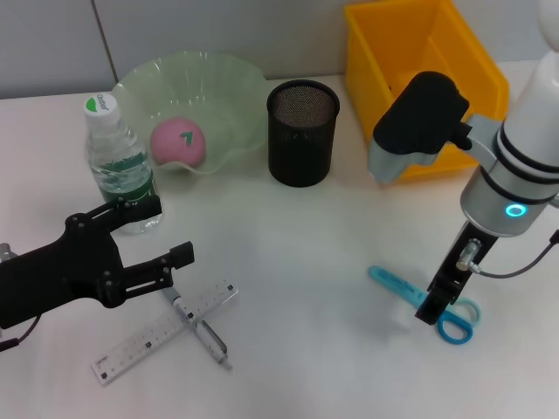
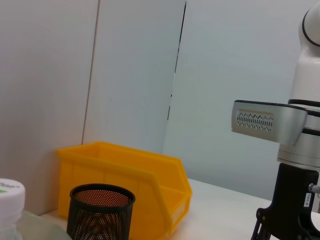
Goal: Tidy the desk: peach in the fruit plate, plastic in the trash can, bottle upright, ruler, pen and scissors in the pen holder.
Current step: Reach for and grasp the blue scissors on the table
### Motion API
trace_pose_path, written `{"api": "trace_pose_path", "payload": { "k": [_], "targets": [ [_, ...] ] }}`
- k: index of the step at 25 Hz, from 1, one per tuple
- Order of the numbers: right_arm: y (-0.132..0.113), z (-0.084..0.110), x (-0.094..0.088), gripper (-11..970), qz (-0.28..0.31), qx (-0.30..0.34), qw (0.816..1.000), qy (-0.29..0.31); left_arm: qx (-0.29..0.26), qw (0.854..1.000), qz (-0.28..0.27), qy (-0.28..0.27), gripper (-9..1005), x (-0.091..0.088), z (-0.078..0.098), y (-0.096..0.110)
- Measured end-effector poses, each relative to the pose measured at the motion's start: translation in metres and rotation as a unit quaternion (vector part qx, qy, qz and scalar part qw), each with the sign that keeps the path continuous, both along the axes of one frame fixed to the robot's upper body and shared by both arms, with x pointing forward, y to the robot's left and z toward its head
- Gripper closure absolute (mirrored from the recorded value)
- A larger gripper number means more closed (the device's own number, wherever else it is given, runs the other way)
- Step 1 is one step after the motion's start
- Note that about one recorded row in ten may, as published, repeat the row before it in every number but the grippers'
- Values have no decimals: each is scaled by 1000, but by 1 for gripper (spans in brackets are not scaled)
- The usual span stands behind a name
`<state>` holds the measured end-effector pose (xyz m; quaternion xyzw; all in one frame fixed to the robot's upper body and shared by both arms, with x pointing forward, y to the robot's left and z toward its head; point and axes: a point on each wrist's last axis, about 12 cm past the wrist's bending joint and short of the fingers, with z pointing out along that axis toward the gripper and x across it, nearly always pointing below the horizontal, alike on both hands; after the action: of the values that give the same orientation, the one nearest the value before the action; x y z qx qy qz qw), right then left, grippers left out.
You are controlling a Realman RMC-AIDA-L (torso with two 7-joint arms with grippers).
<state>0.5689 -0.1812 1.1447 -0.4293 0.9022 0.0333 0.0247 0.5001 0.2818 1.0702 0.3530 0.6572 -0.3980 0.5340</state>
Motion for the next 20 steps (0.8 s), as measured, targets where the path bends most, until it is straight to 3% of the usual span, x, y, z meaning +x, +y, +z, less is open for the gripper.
{"api": "trace_pose_path", "payload": {
  "k": [15,20],
  "targets": [
    [9,-10,-2,201,19,2,1000,2,1,1000,2,-1,153,1,0,-1],
    [8,-13,-2,287,16,2,1000,4,1,1000,2,-1,152,1,0,-1]
  ]
}}
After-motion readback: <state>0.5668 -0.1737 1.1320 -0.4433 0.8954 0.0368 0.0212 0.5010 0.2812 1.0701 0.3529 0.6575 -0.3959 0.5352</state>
